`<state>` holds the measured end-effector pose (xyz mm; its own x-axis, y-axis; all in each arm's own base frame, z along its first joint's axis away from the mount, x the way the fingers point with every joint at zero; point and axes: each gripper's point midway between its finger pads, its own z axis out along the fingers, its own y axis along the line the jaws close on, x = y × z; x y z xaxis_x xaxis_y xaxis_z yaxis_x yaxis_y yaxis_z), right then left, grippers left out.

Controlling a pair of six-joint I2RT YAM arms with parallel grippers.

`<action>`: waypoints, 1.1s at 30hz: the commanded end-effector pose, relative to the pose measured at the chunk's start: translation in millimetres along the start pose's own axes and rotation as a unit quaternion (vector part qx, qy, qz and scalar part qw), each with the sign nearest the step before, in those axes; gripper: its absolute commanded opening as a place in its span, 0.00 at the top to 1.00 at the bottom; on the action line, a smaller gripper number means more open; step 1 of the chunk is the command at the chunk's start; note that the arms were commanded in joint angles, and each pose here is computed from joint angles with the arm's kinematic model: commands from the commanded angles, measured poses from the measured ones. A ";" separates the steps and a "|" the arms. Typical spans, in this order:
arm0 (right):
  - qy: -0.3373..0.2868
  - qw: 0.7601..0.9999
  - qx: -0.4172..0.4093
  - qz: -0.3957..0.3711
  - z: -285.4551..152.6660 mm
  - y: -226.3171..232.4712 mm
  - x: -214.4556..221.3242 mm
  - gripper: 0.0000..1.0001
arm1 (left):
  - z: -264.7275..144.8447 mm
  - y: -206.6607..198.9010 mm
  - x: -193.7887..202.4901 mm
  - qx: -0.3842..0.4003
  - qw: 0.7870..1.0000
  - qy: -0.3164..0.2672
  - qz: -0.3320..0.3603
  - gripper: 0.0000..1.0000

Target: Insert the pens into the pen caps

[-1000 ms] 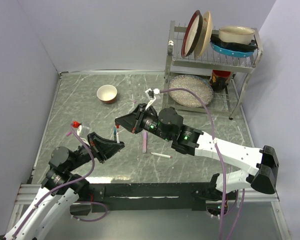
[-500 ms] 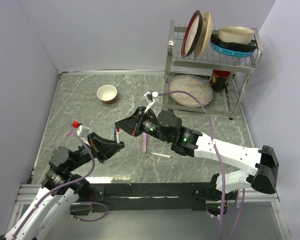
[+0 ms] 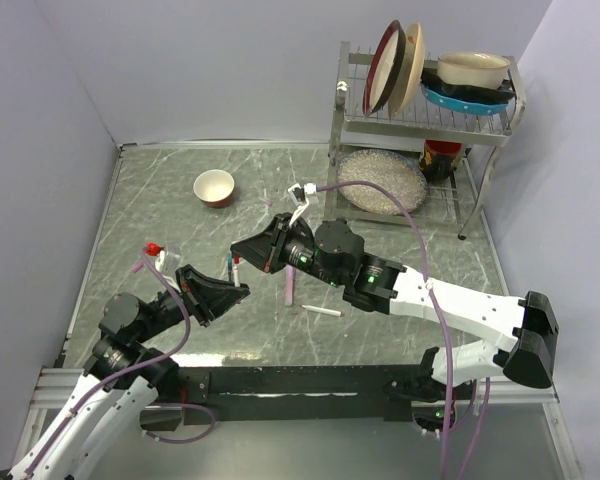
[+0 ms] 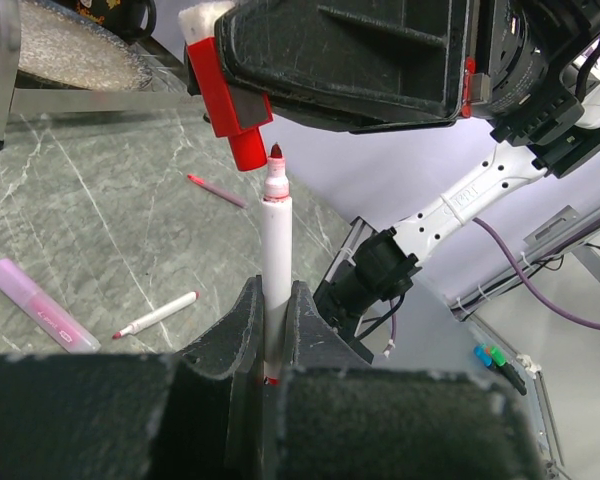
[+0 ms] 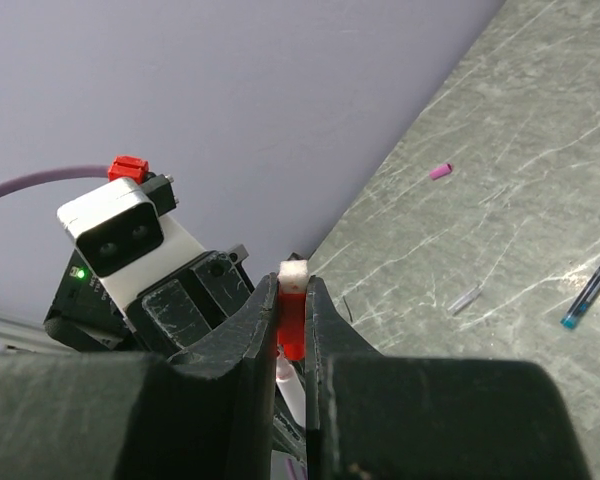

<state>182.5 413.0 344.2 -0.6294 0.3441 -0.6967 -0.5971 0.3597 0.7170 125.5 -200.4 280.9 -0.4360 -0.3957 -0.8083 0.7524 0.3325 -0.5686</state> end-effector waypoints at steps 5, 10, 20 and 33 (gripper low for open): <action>-0.039 0.999 -0.031 -0.008 -7.8 30.8 -31.7 1.00 | 1.4 -7.8 -7.6 0.019 1.000 -0.015 0.008 0.99; -0.043 0.999 -0.030 -0.009 -6.0 32.7 -36.0 1.00 | 1.8 -14.4 -5.5 0.041 0.999 -0.010 0.008 0.99; -0.040 0.999 -0.029 -0.006 -7.5 31.0 -34.0 1.00 | 2.4 -12.2 -5.3 0.035 0.999 -0.009 0.007 0.99; -0.035 0.999 -0.029 -0.007 -15.9 27.0 -29.4 1.00 | 3.0 -9.8 -7.8 0.026 1.000 -0.012 0.006 0.99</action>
<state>180.9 407.2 366.5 -0.6094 0.3661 -0.7033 -0.6142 0.3429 0.7107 122.9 -203.4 284.2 -0.4315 -0.3942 -0.8114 0.7719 0.3043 -0.5583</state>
